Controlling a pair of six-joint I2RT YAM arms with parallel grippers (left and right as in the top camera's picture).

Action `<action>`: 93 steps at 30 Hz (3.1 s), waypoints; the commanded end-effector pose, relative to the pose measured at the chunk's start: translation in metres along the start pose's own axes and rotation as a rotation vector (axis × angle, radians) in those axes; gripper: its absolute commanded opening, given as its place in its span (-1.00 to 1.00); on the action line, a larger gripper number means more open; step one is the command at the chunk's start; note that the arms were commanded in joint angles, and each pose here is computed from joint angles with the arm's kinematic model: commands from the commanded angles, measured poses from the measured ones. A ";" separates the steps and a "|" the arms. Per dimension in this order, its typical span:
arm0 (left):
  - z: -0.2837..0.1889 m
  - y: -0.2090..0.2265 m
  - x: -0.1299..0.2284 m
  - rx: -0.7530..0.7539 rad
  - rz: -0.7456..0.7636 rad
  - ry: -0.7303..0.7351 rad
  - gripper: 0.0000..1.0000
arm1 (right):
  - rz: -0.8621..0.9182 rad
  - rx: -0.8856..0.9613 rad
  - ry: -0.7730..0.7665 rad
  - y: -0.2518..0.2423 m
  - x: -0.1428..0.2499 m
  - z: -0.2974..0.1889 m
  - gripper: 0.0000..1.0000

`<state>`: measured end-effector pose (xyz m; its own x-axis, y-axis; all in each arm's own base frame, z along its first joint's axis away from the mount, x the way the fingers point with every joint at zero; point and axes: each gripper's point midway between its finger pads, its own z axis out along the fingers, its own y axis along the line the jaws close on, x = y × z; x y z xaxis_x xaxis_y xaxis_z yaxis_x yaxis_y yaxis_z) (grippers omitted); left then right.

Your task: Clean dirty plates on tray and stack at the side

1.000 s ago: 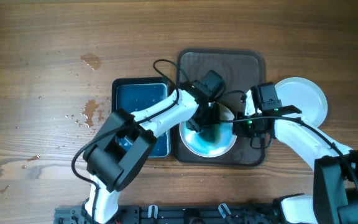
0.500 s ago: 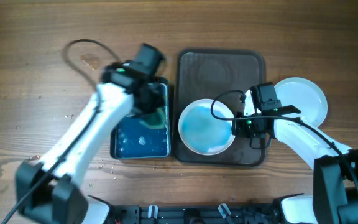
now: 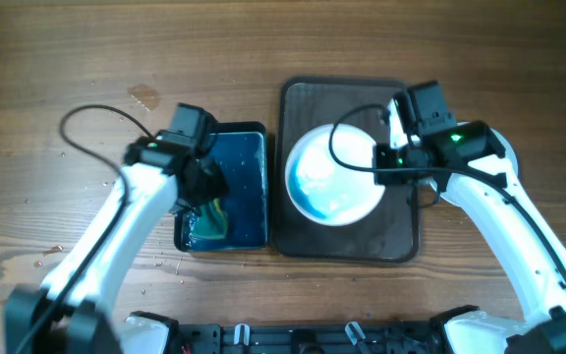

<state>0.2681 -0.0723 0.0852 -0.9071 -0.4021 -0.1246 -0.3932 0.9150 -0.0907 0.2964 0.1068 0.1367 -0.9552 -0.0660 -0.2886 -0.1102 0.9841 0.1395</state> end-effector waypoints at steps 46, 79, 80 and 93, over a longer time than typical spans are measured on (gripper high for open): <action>-0.216 0.069 0.012 0.350 -0.210 -0.602 1.00 | -0.558 0.748 -1.045 0.213 -0.039 -0.144 -0.92; -0.216 0.069 0.012 0.350 -0.211 -0.601 1.00 | 0.941 0.025 -0.195 -0.236 0.013 -0.017 0.22; -0.216 0.069 0.012 0.350 -0.210 -0.602 1.00 | 0.809 -0.099 -0.258 -0.204 -0.004 -0.038 0.17; -0.216 0.069 0.012 0.350 -0.211 -0.601 1.00 | 0.339 -0.496 -0.243 0.031 0.067 -0.146 0.99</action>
<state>0.1969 -0.0081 0.2853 -0.5526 -0.6055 -0.5728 -0.3910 0.7952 -0.4634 0.1860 0.1138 0.2618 -0.8711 0.1791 -0.4573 -0.1679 0.7664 0.6200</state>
